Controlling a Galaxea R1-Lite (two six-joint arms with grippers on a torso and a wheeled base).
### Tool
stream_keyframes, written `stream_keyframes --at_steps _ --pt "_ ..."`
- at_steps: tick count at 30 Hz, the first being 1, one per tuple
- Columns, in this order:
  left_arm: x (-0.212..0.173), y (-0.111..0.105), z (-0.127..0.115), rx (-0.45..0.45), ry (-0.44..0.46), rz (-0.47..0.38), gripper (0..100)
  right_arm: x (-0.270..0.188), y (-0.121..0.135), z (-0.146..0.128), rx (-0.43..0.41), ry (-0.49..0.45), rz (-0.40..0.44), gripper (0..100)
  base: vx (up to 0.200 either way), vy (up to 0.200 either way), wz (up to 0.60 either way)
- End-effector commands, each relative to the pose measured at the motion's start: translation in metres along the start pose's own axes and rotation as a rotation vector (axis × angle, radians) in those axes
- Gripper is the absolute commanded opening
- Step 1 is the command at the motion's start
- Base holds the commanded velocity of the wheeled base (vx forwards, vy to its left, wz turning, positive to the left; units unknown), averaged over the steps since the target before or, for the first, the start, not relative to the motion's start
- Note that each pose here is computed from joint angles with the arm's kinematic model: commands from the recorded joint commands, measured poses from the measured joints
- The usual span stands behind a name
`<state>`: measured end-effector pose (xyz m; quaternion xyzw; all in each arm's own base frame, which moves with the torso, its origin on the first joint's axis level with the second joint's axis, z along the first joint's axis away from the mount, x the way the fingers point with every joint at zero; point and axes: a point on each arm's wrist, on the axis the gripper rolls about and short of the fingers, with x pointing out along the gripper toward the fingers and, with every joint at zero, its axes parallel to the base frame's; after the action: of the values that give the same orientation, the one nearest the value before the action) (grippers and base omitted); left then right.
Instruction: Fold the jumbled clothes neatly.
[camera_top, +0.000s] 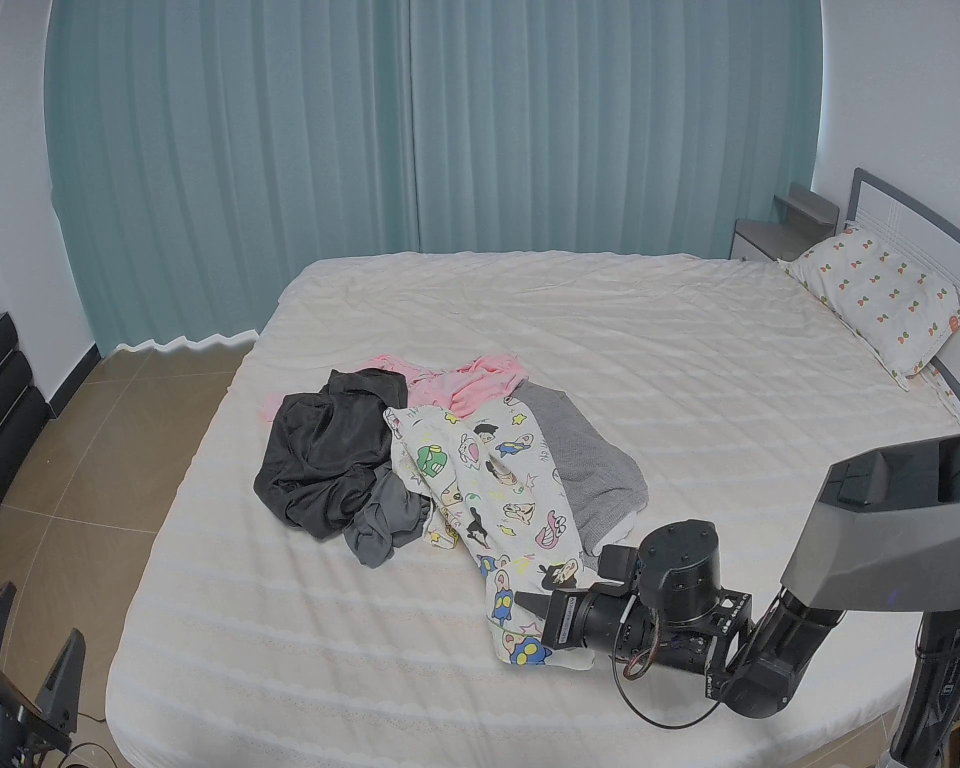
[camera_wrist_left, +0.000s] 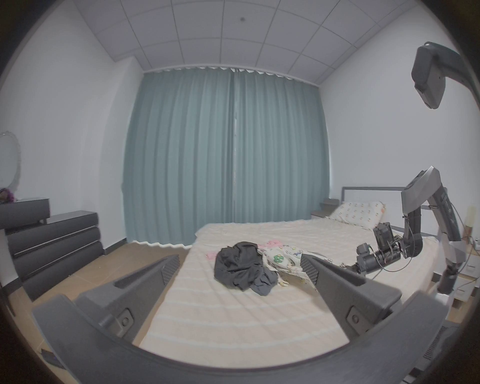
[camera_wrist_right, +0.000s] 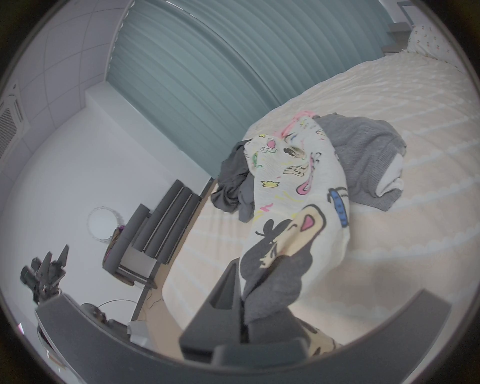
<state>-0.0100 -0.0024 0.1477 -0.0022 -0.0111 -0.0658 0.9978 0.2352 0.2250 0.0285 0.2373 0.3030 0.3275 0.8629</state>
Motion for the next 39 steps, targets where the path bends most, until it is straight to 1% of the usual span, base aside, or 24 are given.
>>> stream_keyframes --at_steps 1,2,3,4,7,9,11,13,16,18,23,25,27,31,32,35,36,39 --pt "0.096 -0.012 0.012 -0.01 0.435 -0.383 100 -0.054 0.054 0.029 -0.029 -0.074 0.277 0 0.0 0.0 0.0" --pt "0.096 -0.012 0.012 -0.01 0.435 -0.383 100 -0.054 0.054 0.029 -0.029 -0.074 0.277 0 0.0 0.0 0.0" --pt "0.115 -0.023 -0.004 -0.002 0.579 -0.462 100 -0.063 0.063 0.036 -0.038 -0.09 0.332 0 0.0 0.0 0.0" --pt "0.123 -0.028 -0.013 0.008 0.645 -0.489 100 -0.067 0.067 0.04 -0.043 -0.101 0.354 0 0.0 0.0 0.0" --pt "0.142 -0.041 -0.036 0.029 0.761 -0.545 100 -0.072 0.077 0.051 -0.053 -0.148 0.398 0 0.0 0.0 0.0" --pt "0.156 -0.051 -0.05 0.046 0.813 -0.577 100 -0.075 0.083 0.06 -0.059 -0.181 0.422 0 0.0 0.0 0.0" --pt "0.17 -0.059 -0.062 0.054 0.832 -0.594 100 -0.077 0.088 0.066 -0.064 -0.205 0.441 0 0.0 0.0 0.0" --pt "0.183 -0.067 -0.079 0.063 0.849 -0.608 100 -0.079 0.095 0.071 -0.07 -0.227 0.466 0 0.0 0.0 0.0" --pt "0.198 -0.079 -0.104 0.08 0.862 -0.624 100 -0.08 0.108 0.076 -0.08 -0.247 0.514 0 0.0 0.0 0.0" --pt "0.205 -0.085 -0.12 0.097 0.858 -0.606 100 -0.081 0.114 0.081 -0.08 -0.268 0.533 0 0.0 0.0 0.0" --pt "0.215 -0.095 -0.144 0.128 0.838 -0.578 100 -0.087 0.122 0.088 -0.084 -0.302 0.563 0 0.0 0.0 0.0" --pt "0.221 -0.101 -0.155 0.136 0.81 -0.572 100 -0.089 0.128 0.095 -0.075 -0.325 0.589 0 0.0 0.0 0.0" --pt "0.224 -0.104 -0.162 0.132 0.796 -0.577 100 -0.089 0.132 0.097 -0.063 -0.331 0.604 0 0.0 0.0 0.0" --pt "0.231 -0.111 -0.18 0.13 0.769 -0.574 100 -0.083 0.13 0.095 -0.04 -0.312 0.595 0 0.0 0.0 0.0" --pt "0.233 -0.113 -0.188 0.138 0.746 -0.555 100 -0.081 0.128 0.094 -0.029 -0.307 0.591 0 0.0 0.0 0.0" --pt "0.241 -0.116 -0.202 0.15 0.689 -0.504 100 -0.082 0.127 0.095 -0.016 -0.305 0.59 0 0.0 0.0 0.0" --pt "0.246 -0.116 -0.206 0.15 0.65 -0.471 100 -0.083 0.126 0.095 -0.014 -0.306 0.588 0 0.0 0.0 0.0" --pt "0.253 -0.115 -0.214 0.172 0.636 -0.403 100 -0.083 0.121 0.097 -0.011 -0.314 0.571 0 0.0 0.0 0.0"
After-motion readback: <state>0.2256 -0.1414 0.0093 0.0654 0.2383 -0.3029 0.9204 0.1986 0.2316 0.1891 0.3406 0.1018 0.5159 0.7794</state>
